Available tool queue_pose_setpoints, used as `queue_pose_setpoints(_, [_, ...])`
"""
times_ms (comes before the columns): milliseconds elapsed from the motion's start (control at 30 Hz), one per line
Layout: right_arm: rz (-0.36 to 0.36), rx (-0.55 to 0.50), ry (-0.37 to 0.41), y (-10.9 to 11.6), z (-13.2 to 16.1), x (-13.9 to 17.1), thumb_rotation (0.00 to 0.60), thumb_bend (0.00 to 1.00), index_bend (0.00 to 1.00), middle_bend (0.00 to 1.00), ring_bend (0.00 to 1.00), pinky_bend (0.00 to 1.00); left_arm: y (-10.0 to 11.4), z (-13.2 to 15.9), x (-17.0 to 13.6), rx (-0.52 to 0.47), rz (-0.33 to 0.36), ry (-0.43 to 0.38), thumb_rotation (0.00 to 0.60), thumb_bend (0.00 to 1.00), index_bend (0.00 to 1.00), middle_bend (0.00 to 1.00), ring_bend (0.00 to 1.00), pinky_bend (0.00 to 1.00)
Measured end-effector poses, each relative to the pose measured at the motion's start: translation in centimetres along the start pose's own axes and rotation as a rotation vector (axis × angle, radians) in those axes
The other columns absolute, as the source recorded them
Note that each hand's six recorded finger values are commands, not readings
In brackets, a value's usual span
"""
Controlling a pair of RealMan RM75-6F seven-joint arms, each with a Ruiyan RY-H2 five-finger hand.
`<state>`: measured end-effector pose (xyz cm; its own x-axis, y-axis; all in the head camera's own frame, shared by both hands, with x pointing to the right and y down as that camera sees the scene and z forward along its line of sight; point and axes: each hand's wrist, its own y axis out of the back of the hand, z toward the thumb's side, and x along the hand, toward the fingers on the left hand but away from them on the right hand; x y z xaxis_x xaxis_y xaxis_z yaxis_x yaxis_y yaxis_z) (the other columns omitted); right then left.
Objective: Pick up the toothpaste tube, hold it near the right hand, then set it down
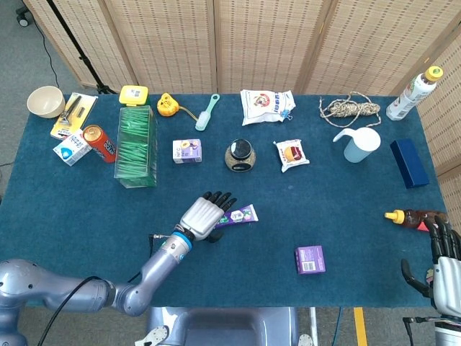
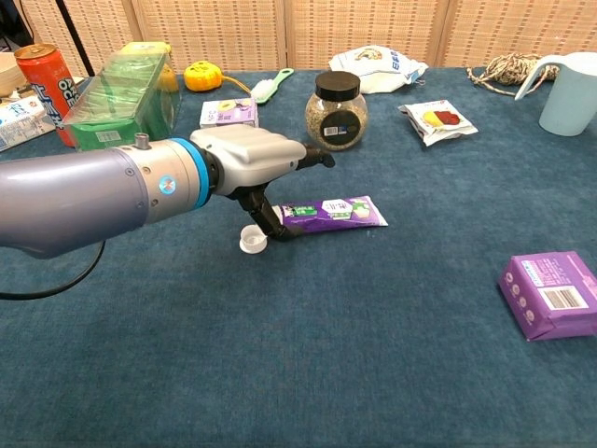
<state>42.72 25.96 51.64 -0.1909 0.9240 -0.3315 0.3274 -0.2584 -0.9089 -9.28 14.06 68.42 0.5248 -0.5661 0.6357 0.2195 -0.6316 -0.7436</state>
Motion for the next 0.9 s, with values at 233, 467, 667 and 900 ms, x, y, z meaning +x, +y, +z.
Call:
queue_pose_setpoints(233, [-0.010, -0.006, -0.004, 0.3, -0.3, 0.3, 0.600, 0.39, 0.00, 0.00, 0.00, 0.00, -0.8, 0.6, 0.8, 0.025, -0.001, 0.042, 0.427, 0.32, 0.00, 0.05, 0.08, 0.17])
queue_pose_setpoints(467, [-0.016, -0.009, -0.015, 0.5, -0.6, 0.7, 0.600, 0.39, 0.00, 0.00, 0.00, 0.00, -1.1, 0.7, 1.3, 0.045, -0.002, 0.075, 0.428, 0.32, 0.00, 0.05, 0.08, 0.17])
queue_pose_setpoints(667, [-0.024, -0.009, -0.026, 0.6, -1.0, 1.0, 0.600, 0.39, 0.00, 0.00, 0.00, 0.00, -1.5, 0.6, 1.8, 0.044, -0.011, 0.093, 0.426, 0.32, 0.00, 0.05, 0.09, 0.18])
queue_pose_setpoints(900, [-0.035, -0.008, -0.035, 0.8, -1.3, 1.2, 0.600, 0.39, 0.00, 0.00, 0.00, 0.00, -1.6, 0.9, 2.4, 0.067, 0.003, 0.099, 0.417, 0.32, 0.01, 0.06, 0.11, 0.18])
